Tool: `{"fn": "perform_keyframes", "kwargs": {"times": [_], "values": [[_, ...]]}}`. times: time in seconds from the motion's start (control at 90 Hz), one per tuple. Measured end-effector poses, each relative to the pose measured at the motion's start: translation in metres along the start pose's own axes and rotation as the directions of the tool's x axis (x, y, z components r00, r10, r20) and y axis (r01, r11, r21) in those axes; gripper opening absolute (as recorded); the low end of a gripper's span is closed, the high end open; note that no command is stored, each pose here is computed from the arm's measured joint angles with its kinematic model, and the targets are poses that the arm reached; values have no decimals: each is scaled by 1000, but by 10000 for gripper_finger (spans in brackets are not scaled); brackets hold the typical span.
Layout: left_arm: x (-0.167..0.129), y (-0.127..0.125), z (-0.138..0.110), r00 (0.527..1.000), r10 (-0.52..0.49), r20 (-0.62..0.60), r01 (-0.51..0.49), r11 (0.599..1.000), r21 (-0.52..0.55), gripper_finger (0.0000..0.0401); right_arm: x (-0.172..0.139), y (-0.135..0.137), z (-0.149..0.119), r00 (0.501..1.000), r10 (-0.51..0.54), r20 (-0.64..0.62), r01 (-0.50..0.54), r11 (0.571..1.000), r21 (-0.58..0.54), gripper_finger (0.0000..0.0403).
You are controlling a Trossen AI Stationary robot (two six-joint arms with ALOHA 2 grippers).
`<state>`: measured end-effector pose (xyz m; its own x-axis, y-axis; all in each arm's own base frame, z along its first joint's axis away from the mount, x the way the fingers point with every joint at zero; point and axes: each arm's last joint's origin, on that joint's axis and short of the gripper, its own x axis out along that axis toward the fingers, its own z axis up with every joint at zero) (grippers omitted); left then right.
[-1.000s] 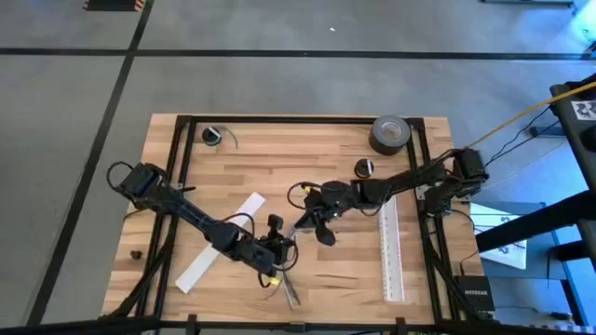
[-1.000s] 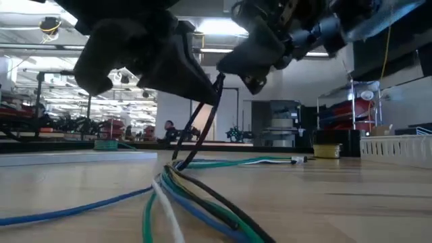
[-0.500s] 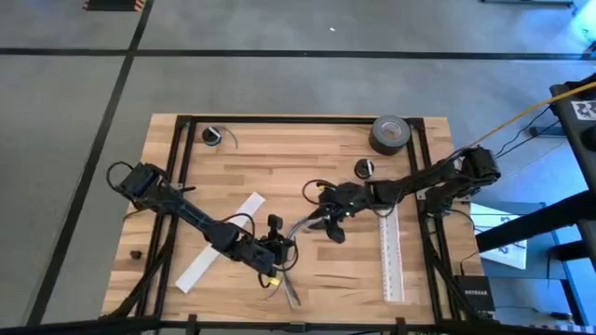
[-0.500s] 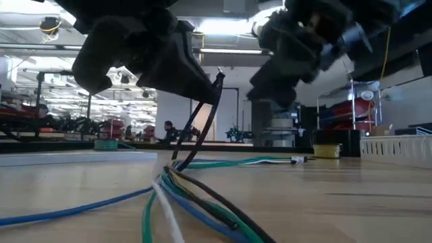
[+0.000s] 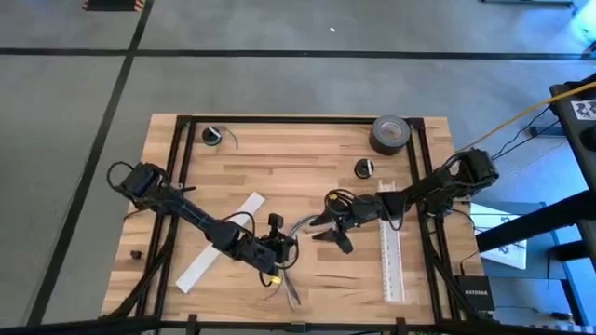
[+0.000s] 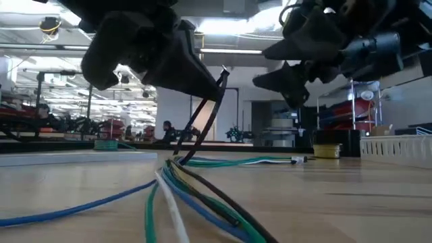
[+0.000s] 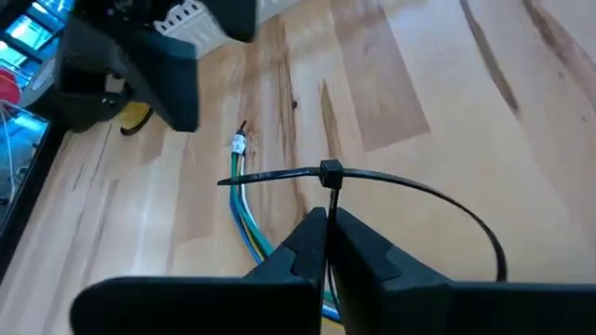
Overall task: Ziptie cables
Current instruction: Wrap the cable wires using the black zip tie
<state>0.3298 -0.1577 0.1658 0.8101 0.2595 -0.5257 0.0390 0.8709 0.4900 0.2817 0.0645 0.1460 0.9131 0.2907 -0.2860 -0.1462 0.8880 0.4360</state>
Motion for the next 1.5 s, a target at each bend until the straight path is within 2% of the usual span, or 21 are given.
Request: {"fn": "perform_keyframes", "kwargs": {"times": [0.156,0.267,0.556,0.822,1.0,1.189,1.5], "values": [[0,0,1,1000,1,7,-1,1000,-4,0,6,-3,-6,1000,12,1,-12,1000,-13,229],[0,0,2,1000,2,21,-2,1000,-4,0,11,-4,-7,1000,27,-11,-27,997,-72,228],[0,0,2,1000,2,20,-2,1000,2,0,20,5,9,992,120,22,-116,982,-147,219],[0,0,2,1000,2,19,-2,1000,2,0,21,5,12,987,160,15,-156,978,-141,218],[0,0,2,1000,2,20,-2,1000,2,0,26,-1,0,992,120,-34,-122,988,-92,218],[0,0,2,1000,2,20,-2,1000,2,0,37,-1,2,990,139,23,-136,987,-91,218],[0,0,2,1000,2,19,-2,1000,2,0,47,1,9,987,156,35,-152,983,-103,218]]}}
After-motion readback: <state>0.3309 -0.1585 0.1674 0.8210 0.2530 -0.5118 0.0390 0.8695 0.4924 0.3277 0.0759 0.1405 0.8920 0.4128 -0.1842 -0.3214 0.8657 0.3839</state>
